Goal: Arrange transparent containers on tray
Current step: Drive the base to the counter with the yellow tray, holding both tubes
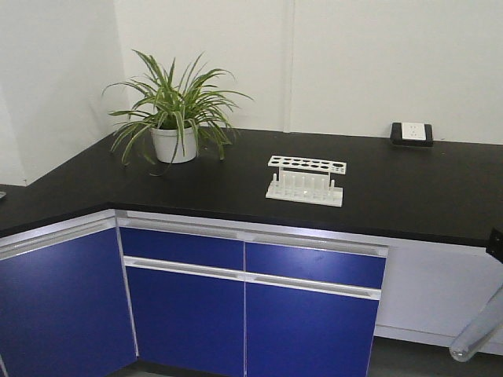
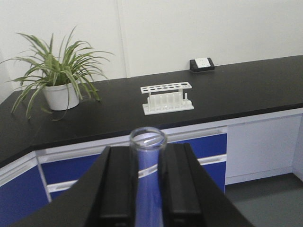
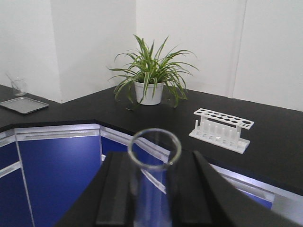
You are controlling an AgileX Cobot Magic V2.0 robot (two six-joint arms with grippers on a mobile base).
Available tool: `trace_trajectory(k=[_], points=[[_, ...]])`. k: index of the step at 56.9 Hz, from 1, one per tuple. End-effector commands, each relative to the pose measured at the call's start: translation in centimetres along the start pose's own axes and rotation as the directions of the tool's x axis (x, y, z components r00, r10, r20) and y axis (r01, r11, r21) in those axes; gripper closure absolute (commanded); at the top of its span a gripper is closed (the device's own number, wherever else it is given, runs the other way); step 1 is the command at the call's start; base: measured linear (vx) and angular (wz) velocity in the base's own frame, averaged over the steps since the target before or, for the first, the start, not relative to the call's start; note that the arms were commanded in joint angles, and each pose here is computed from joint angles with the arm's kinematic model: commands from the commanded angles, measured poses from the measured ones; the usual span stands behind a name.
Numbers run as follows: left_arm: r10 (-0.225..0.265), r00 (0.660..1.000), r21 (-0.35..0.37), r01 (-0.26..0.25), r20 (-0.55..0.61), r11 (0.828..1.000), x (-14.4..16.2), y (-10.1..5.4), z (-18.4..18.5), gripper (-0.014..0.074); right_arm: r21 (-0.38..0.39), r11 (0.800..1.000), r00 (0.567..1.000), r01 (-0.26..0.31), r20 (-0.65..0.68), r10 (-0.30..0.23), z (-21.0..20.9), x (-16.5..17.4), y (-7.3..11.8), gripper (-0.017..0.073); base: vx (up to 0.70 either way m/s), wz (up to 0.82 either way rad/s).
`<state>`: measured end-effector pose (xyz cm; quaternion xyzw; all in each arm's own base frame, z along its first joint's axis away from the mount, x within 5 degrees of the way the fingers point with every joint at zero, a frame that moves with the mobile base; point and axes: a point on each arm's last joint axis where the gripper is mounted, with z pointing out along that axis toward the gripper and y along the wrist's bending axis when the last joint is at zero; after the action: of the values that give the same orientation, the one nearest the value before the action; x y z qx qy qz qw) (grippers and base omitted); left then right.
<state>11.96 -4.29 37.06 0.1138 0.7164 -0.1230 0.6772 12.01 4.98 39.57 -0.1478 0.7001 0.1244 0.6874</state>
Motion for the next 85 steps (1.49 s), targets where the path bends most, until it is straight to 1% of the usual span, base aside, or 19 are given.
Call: trace_trajectory(k=[1,30,59,85], points=[[-0.008,0.994,0.016,0.006,0.105,1.000,-1.60,-0.16,-0.25,0.0470,0.005,1.000,0.993,0.011,0.115,-0.011,-0.25,-1.76,-0.08,0.0571,-0.27,0.21],[-0.008,0.994,0.016,0.006,0.105,1.000,-1.60,-0.16,-0.25,0.0470,0.005,1.000,0.993,0.011,0.115,-0.011,-0.25,-1.76,-0.08,0.0571,-0.22,0.31],[-0.008,0.994,0.016,0.006,0.105,1.000,-1.60,-0.16,-0.25,0.0470,0.005,1.000,0.993,0.011,0.115,-0.011,-0.25,-1.76,-0.08,0.0571,-0.10,0.62],[-0.008,0.994,0.016,0.006,0.105,1.000,-1.60,-0.16,-0.25,0.0470,0.005,1.000,0.993,0.011,0.115,-0.011,-0.25,-1.76,-0.08,0.0571,0.01,0.59]])
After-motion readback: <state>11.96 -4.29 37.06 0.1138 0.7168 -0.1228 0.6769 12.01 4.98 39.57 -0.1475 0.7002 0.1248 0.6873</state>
